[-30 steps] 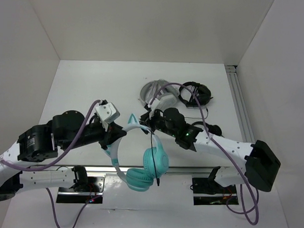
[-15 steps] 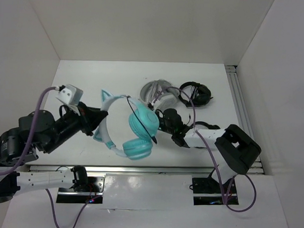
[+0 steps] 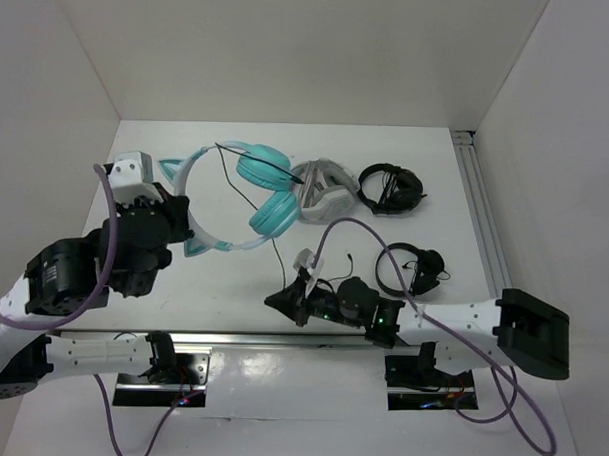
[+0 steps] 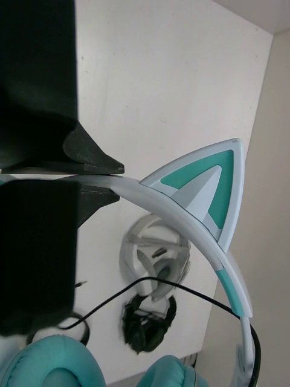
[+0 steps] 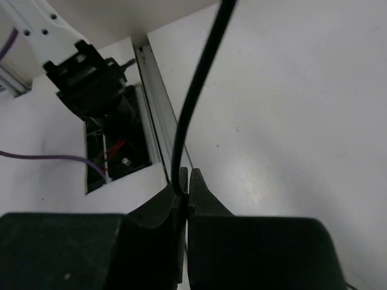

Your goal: Wrap the headphones

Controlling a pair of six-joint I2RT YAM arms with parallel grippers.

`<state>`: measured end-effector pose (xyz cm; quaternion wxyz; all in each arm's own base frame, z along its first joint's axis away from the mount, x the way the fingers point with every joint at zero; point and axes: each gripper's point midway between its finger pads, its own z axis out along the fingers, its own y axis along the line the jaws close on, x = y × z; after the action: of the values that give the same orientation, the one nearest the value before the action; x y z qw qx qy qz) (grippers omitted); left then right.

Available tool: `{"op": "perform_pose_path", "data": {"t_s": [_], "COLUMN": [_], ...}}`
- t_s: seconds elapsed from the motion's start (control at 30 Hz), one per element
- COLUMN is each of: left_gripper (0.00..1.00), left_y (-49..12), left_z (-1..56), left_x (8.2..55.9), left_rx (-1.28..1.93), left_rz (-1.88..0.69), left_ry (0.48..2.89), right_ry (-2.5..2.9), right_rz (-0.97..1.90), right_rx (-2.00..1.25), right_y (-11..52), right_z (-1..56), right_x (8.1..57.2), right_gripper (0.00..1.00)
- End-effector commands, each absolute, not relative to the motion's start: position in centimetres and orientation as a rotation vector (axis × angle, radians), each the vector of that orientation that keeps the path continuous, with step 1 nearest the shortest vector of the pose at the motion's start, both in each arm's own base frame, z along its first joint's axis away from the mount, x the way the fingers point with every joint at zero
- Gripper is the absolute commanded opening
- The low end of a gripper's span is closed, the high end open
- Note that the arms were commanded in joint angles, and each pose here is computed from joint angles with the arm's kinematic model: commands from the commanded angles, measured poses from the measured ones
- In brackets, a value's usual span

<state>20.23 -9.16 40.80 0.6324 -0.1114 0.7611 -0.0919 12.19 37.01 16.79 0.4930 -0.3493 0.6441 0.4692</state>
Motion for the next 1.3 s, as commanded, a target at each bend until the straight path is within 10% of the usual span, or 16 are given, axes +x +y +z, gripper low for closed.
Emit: {"op": "perform_pose_path", "data": {"t_s": [0.0,0.57,0.97,1.27], "left_gripper": [0.0,0.0,0.0,0.0], "left_y": [-6.5,-6.2,-7.7,-14.3], "left_z": [41.9,32.8,22.9,19.2], "left_x": [21.0,26.8,25.5,23.1], "left_rx": [-0.494,-0.544,-0.1,0.323], "left_rz": [-0.18,0.106,0.405,0.022], "left_ry": [1.629,1.851,2.202,2.32], "right_ry": [1.554,1.535,1.451,1.573], "right_rz": [1.031,0.831,0.648,0.252], "right_rx": [-0.79,-0.97,-1.011,-0.927], "right_y": [36.6,38.8,38.7,31.4], "right_z": [18.6,22.0,30.9,30.9], "right_x": [10.5,1.1,6.4,17.1], "right_gripper": [0.0,0.0,0.02,0.01]}}
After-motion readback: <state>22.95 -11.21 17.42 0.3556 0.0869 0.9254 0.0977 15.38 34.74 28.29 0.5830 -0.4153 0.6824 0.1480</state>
